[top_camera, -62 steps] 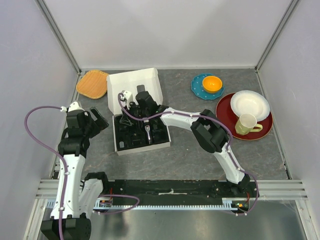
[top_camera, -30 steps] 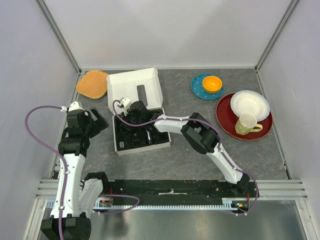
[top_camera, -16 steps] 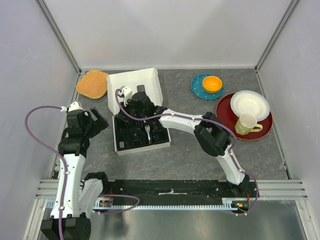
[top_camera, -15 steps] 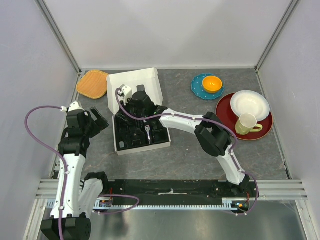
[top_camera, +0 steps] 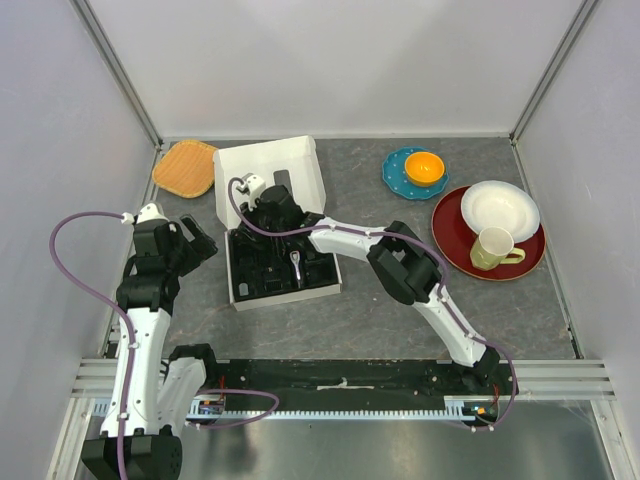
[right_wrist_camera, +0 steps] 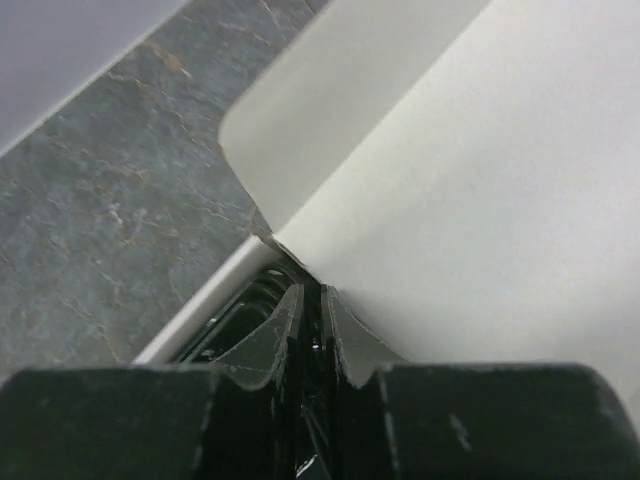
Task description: Sort the hair-cutting tools
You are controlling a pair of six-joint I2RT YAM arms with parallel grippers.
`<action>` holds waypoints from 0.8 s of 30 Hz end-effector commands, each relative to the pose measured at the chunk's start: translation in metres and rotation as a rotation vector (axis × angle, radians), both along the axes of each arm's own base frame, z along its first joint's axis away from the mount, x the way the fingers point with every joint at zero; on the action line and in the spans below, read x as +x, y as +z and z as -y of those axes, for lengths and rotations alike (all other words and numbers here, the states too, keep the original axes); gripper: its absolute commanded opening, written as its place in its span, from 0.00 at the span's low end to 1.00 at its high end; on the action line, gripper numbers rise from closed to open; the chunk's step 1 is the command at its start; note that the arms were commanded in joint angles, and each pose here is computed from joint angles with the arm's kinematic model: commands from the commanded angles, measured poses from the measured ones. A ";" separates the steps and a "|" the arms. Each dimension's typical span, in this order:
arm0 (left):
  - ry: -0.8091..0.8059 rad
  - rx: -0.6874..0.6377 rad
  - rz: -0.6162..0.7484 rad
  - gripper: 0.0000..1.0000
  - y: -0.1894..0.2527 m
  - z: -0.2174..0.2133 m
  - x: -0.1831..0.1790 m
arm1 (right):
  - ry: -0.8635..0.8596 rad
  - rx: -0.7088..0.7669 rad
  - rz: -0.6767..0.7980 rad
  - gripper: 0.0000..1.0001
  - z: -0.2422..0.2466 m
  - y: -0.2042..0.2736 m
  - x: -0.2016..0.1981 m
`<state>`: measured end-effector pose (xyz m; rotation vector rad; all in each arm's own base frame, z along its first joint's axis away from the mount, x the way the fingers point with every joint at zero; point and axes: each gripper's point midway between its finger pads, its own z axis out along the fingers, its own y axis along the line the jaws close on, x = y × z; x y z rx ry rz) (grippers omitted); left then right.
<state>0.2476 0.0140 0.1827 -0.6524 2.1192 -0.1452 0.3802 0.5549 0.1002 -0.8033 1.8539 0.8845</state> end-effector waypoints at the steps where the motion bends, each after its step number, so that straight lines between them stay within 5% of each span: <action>1: 0.025 -0.004 0.015 0.94 0.003 -0.003 0.001 | -0.012 0.036 0.005 0.17 -0.004 0.011 0.006; 24: 0.018 -0.007 0.012 0.94 0.003 -0.002 0.002 | 0.059 -0.059 -0.095 0.19 0.018 -0.017 -0.030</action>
